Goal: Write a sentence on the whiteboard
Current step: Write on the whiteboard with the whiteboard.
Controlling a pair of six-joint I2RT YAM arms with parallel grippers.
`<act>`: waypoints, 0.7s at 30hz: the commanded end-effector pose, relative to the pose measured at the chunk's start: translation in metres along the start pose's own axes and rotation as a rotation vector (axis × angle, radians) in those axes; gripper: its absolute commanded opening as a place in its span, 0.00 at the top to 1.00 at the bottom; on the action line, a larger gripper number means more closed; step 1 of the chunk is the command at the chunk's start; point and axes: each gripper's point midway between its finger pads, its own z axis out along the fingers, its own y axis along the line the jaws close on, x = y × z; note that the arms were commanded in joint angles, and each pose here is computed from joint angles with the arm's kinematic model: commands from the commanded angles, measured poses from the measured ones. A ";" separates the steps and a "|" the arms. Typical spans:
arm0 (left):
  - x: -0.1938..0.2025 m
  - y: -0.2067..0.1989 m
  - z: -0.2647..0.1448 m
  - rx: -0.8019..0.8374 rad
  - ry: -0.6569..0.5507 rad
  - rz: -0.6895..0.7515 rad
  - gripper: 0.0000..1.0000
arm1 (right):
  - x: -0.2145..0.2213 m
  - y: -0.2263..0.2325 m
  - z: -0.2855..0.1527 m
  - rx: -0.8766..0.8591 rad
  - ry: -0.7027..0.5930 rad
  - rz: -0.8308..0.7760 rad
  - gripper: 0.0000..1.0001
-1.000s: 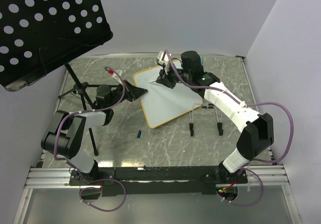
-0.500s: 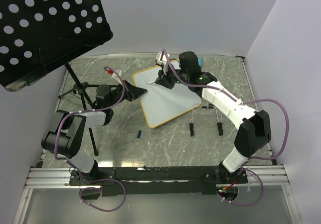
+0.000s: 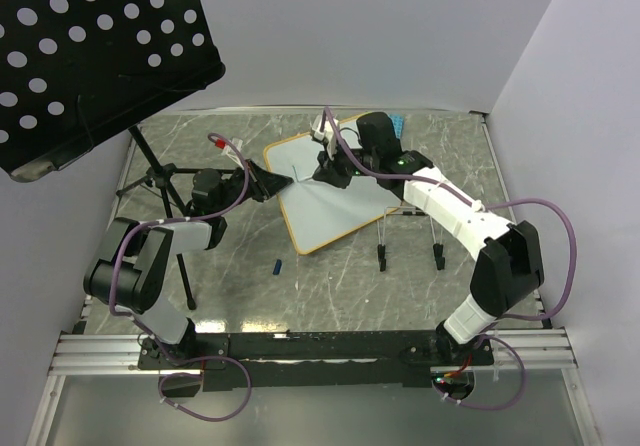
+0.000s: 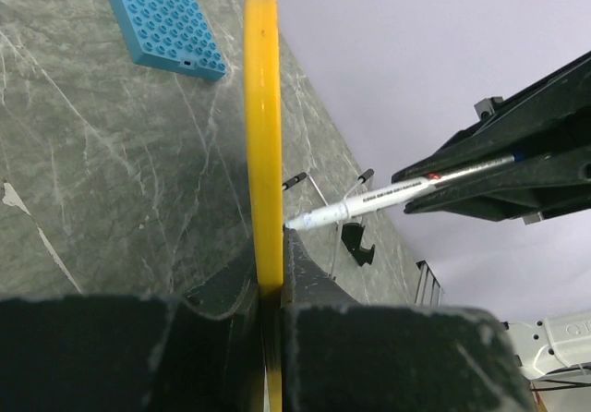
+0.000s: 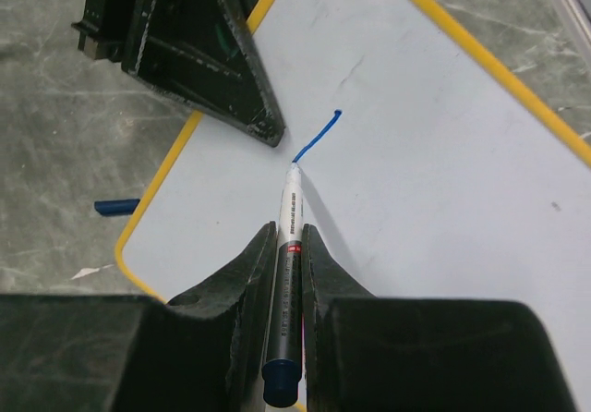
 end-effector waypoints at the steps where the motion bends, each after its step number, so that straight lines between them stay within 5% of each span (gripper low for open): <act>1: -0.048 -0.059 0.006 0.196 -0.128 0.132 0.99 | -0.006 0.013 -0.013 -0.017 -0.016 -0.019 1.00; 21: -0.043 -0.059 0.005 0.205 -0.111 0.127 0.99 | -0.049 -0.003 -0.016 0.019 -0.091 -0.044 1.00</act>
